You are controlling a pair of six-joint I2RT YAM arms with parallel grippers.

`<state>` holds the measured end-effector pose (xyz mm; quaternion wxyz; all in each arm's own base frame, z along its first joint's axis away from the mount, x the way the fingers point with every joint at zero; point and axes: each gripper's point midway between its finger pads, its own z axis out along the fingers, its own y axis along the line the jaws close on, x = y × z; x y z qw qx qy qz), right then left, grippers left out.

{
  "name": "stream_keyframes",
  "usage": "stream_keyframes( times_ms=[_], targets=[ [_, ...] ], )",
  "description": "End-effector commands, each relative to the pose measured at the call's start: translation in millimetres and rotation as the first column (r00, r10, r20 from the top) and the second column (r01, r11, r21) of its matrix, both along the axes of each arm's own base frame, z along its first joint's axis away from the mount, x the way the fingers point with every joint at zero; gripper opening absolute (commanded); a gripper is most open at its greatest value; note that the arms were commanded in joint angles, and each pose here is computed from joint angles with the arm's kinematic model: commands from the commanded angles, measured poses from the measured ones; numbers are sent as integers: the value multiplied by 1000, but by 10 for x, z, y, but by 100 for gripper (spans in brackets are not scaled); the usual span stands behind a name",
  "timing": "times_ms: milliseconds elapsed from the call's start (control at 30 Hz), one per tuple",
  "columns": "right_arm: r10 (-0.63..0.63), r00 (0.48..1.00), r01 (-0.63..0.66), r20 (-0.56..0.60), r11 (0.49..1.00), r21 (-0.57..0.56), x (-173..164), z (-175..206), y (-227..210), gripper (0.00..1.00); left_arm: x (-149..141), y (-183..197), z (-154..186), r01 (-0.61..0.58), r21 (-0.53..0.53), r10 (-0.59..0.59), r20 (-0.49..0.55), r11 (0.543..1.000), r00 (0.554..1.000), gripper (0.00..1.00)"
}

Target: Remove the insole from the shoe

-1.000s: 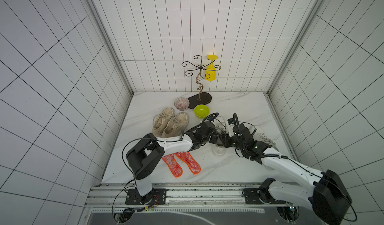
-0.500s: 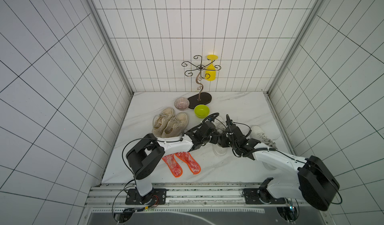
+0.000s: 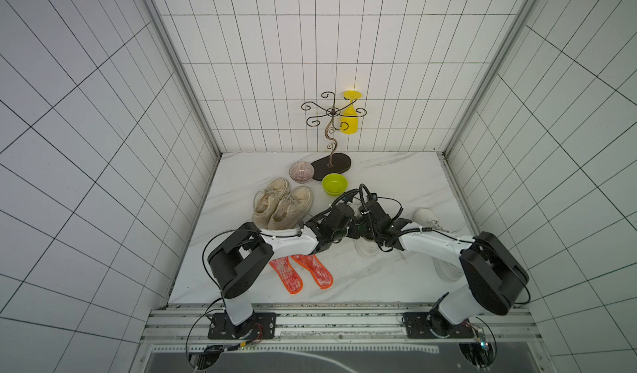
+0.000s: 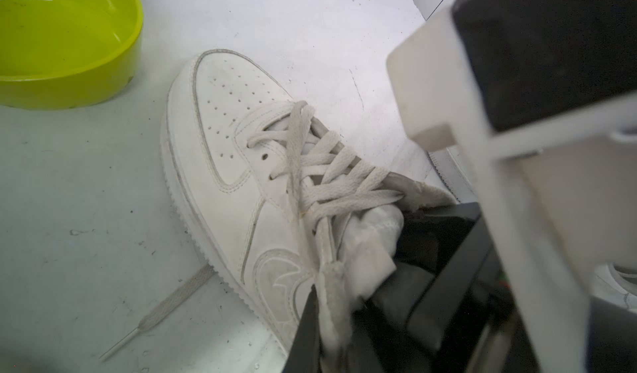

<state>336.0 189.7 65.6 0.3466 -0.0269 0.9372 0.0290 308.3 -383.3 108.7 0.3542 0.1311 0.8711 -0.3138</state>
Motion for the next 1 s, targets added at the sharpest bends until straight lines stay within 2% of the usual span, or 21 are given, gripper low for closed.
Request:
stream_keyframes(
  times_ms=[0, 67, 233, 500, 733, 967],
  targets=[
    [-114, 984, 91, -135, 982, -163, -81, -462, -480, 35, -94, -64, 336, 38, -83, -34, 43, 996, 999, 0],
    [-103, 983, 79, -154, 984, -158, -85, -518, -442, 34, -97, -61, 342, 37, -87, -33, 45, 996, 998, 0],
    [-59, 985, 45, -161, 995, -87, -92, -490, -317, 19, -80, -30, 315, 22, -80, -19, 43, 997, 999, 0],
    [27, 999, -22, -38, 994, 111, -71, 41, -77, 0, 12, 116, 223, -49, -44, 51, 29, 998, 998, 0],
    [90, 995, -100, 52, 964, 246, -128, 399, 82, 0, 96, 264, 127, -117, -1, 117, 20, 993, 993, 0],
    [176, 975, -215, 139, 907, 361, -238, 640, 261, 0, 149, 352, 72, -162, 38, 161, 21, 986, 987, 0]
  ],
)
